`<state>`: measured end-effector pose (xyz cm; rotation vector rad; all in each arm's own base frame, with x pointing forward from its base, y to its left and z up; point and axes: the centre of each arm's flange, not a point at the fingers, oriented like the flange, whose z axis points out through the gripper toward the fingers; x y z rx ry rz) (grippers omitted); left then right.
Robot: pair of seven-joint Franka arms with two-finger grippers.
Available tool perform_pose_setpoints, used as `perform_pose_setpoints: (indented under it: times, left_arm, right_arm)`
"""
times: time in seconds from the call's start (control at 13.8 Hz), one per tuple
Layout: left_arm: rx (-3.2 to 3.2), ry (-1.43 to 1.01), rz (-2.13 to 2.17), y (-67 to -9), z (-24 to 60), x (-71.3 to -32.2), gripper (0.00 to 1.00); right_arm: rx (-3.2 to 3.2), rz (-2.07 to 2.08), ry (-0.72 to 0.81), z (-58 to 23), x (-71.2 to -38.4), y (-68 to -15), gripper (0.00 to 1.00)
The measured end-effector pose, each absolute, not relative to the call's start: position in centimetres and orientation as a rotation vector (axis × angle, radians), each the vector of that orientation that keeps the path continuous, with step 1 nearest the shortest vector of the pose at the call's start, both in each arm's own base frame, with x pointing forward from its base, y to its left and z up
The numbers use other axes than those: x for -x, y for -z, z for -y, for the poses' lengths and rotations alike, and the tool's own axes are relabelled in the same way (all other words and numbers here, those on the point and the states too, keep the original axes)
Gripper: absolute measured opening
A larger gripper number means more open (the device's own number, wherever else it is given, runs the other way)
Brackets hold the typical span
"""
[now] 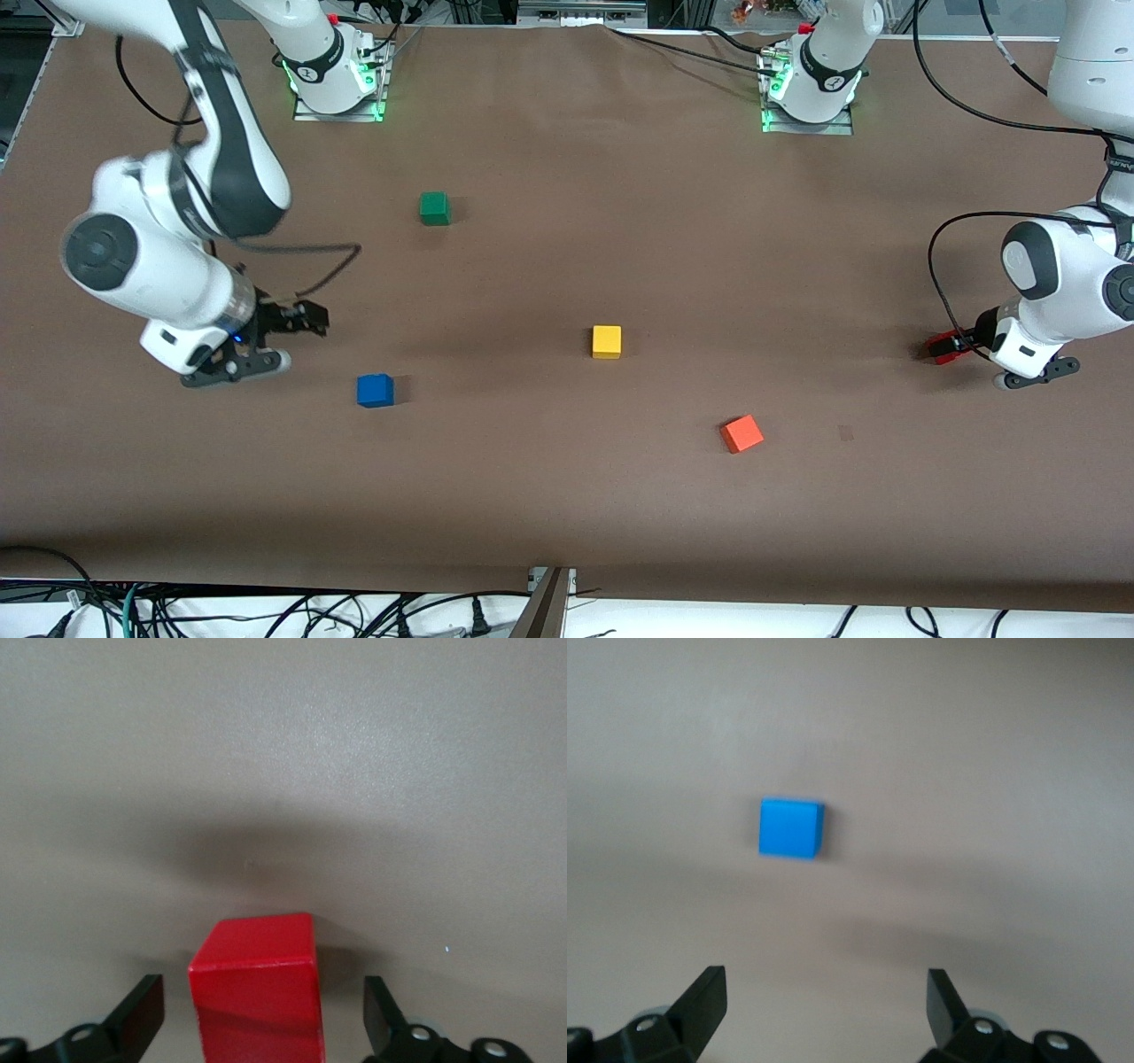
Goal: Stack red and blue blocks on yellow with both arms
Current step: 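Reach the right gripper down over the blue block, then grasp the blue block with the right gripper while the left gripper carries red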
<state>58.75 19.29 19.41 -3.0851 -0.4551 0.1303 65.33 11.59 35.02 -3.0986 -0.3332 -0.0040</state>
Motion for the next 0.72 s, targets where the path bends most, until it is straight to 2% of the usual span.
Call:
perform_pose_setpoints:
  times: [0.22, 0.29, 0.43, 0.72]
  left_arm:
    - [3.086, -0.135, 0.453, -19.3, -19.2, -58.7, 0.59]
    - [3.087, -0.134, 0.451, -19.4, -19.1, -58.7, 0.56]
    - [3.088, -0.142, 0.449, -19.3, -19.0, -58.6, 0.56]
    - [3.103, -0.096, 0.384, -22.4, -16.7, -60.9, 0.56]
  right_arm:
    - [3.090, 0.242, 0.093, -12.5, -65.2, -25.6, 1.00]
    - [3.090, 0.190, 0.090, -13.4, -64.7, -23.2, 1.00]
    - [3.091, 0.095, 0.073, -15.4, -64.1, -21.1, 1.00]
    - [3.088, 0.051, 0.085, -16.5, -64.1, -21.5, 1.00]
